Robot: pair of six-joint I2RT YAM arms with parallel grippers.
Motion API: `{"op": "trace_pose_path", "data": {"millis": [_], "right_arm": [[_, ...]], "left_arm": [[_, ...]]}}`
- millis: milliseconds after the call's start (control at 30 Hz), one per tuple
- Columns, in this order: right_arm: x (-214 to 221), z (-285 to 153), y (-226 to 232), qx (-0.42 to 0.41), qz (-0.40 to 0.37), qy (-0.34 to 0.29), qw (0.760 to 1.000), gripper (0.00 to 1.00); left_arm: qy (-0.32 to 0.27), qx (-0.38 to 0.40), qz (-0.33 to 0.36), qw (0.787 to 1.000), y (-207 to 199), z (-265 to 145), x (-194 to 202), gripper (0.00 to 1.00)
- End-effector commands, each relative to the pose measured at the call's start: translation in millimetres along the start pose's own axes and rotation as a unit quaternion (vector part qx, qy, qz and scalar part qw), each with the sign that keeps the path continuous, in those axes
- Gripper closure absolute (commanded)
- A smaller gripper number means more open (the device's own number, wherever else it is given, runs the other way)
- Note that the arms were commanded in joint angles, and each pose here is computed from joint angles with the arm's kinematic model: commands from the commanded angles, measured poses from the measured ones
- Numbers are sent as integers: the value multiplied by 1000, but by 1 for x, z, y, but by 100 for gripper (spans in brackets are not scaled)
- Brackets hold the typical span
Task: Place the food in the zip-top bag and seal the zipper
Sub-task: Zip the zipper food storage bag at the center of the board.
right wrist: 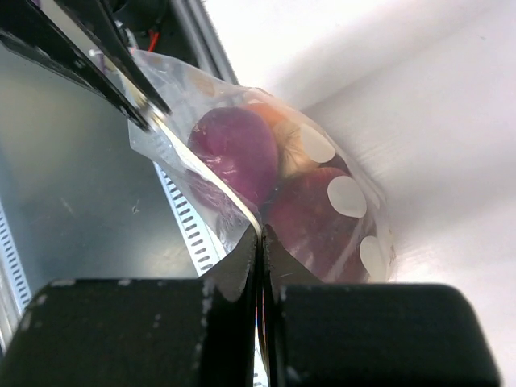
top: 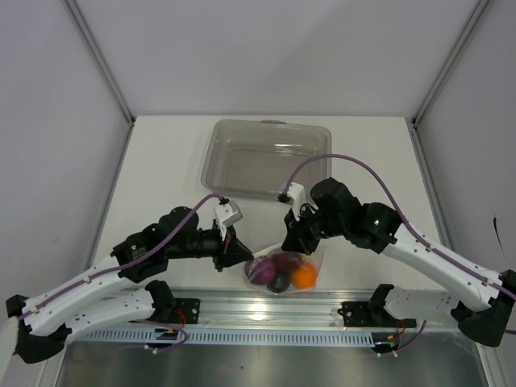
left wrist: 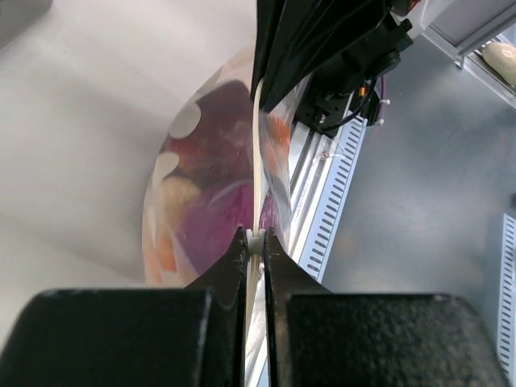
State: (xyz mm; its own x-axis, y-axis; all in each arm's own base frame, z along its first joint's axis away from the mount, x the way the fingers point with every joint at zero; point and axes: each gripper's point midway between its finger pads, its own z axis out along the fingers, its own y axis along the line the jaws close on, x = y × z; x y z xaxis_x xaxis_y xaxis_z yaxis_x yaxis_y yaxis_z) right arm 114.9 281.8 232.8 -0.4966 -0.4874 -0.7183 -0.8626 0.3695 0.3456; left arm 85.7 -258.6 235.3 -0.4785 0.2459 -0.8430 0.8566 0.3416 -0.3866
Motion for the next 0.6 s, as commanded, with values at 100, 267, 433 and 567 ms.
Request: {"op": "trace_pose_path", "data": {"millis": [100,267,433,567], "right_arm": [[1,-26,-22,78,18,-39,996,100],[13,-31,-26,93,28,-41,994,100],[21,-37,-28,102,38,-45,993,100],[21,-38,-29,106,45,-50,992,100]], "left_arm": [[-7,-37,3,999,7,-21,0,99],[-8,-83,-11,996,20,-31,4,99],[-16,-117,-20,993,29,-41,3,99],[-23,-133,-24,991,33,-46,0,99]]}}
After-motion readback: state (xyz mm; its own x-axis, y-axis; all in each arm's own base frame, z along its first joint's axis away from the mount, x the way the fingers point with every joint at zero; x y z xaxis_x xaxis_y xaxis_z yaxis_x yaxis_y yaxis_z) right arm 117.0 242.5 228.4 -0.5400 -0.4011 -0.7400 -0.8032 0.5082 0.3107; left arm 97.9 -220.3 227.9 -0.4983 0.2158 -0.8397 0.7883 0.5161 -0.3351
